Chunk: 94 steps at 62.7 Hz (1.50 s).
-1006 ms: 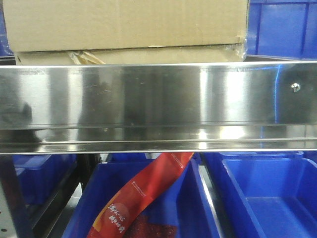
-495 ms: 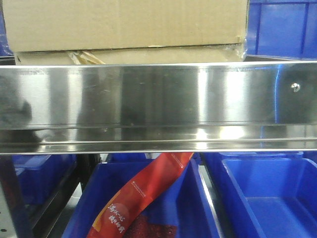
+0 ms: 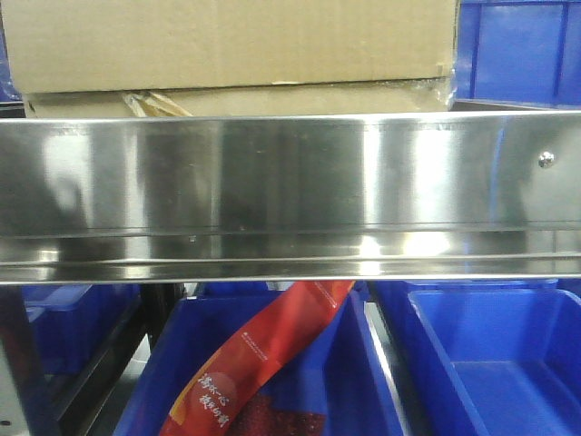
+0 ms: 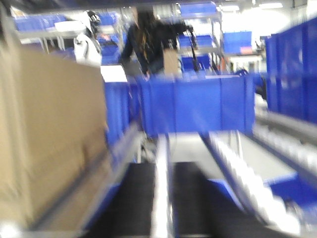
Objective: Grab carton from right shelf to conveyor
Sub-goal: 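Reach both grippers to the sides of the cardboard carton on the shelf, then clamp the carton walls with both grippers and lift it off the shelf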
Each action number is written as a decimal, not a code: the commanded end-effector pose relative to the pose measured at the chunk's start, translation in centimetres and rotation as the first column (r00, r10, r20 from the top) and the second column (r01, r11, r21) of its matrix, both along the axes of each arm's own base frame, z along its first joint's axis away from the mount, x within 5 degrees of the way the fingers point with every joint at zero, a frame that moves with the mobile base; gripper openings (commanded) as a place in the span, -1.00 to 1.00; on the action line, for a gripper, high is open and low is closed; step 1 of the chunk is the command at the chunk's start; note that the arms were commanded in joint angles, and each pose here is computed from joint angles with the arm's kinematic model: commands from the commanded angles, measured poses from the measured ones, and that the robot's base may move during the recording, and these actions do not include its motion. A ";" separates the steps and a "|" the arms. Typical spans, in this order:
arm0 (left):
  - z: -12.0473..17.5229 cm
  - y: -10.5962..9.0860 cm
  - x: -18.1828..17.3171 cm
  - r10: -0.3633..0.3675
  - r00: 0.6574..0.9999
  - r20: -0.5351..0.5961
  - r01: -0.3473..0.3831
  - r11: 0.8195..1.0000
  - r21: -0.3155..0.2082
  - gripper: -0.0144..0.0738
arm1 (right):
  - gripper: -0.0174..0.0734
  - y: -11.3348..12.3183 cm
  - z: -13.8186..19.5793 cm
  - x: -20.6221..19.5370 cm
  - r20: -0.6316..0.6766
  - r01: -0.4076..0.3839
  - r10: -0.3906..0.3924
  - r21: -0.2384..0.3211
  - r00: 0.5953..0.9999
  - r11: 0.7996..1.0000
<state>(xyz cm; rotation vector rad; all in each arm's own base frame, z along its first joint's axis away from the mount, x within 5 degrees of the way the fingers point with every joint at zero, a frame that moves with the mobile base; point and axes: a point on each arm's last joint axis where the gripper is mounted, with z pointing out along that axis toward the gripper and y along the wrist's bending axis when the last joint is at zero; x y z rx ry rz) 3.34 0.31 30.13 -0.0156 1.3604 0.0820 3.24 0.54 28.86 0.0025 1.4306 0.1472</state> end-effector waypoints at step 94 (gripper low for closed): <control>18.1 -6.8 31.1 -0.097 0.612 -0.785 0.056 0.995 -0.079 0.45 | 0.52 12.5 22.4 28.8 -0.658 -0.340 0.207 -0.080 0.724 0.937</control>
